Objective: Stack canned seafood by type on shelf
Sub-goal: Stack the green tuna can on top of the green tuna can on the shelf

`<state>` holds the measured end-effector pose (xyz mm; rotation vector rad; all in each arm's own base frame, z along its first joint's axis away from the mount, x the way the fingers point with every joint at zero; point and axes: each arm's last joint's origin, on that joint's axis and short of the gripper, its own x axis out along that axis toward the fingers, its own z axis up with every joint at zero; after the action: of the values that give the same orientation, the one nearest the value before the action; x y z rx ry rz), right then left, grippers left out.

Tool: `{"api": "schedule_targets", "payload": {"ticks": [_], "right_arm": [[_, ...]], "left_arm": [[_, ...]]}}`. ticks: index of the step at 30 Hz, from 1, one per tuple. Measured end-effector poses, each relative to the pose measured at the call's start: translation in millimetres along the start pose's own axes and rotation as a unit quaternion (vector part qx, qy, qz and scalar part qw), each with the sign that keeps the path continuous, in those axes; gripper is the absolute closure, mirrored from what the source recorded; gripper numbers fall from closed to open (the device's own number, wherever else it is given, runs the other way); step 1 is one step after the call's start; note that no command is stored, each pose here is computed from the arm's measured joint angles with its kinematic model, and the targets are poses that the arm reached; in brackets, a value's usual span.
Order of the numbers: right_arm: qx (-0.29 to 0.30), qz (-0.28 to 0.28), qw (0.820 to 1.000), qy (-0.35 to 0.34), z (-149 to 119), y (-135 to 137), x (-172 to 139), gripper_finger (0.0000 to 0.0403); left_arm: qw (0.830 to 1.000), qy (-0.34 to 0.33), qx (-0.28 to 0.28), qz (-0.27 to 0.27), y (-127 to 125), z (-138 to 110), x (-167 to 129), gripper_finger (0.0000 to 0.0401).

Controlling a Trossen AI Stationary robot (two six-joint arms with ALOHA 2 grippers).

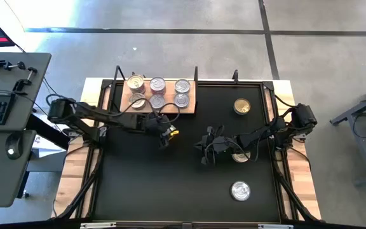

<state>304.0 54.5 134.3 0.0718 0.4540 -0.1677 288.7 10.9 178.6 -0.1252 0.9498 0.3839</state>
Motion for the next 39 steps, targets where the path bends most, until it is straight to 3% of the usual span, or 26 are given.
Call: {"api": "schedule_targets", "payload": {"ticks": [6,11,12,14,17,20,23,25,28,33,39], "right_arm": [[0.0,-0.001,1.0,0.003,-1,0,0,0.0402],[0.012,0.012,1.0,0.005,-1,1,1,0.0402],[0.009,0.021,1.0,0.006,-2,2,1,0.0402],[-0.002,0.038,0.999,0.016,-6,3,3,0.0397],[0.003,0.05,0.998,0.032,-12,3,7,0.0371],[0.03,0.059,0.997,0.051,-20,4,10,0.0318],[0.044,0.058,0.996,0.061,-27,3,16,0.0251],[0.046,0.067,0.996,0.04,-29,3,21,0.0206],[0.039,0.099,0.994,-0.039,-23,8,28,0.0158],[0.066,0.122,0.977,-0.163,-3,12,34,0.0136],[0.098,0.126,0.964,-0.212,25,6,44,0.0139]], "left_arm": [[1.0,0.001,-0.008,-0.024,-3,1,18,0.0152],[0.999,-0.01,0.0,-0.032,-11,1,17,0.0277],[0.999,-0.022,0.008,-0.043,-15,1,17,0.0284],[0.994,-0.075,0.017,-0.077,-25,3,16,0.0282],[0.978,-0.162,-0.016,-0.132,-35,6,15,0.0282],[0.959,-0.207,-0.07,-0.181,-36,-1,15,0.0282],[0.925,-0.276,-0.118,-0.233,-37,-11,10,0.0282],[0.902,-0.312,-0.144,-0.263,-34,-22,6,0.0282],[0.881,-0.34,-0.179,-0.275,-27,-42,3,0.0282],[0.859,-0.385,-0.202,-0.271,-27,-69,-8,0.0282],[0.853,-0.418,-0.171,-0.26,-36,-77,-18,0.0282]]}}
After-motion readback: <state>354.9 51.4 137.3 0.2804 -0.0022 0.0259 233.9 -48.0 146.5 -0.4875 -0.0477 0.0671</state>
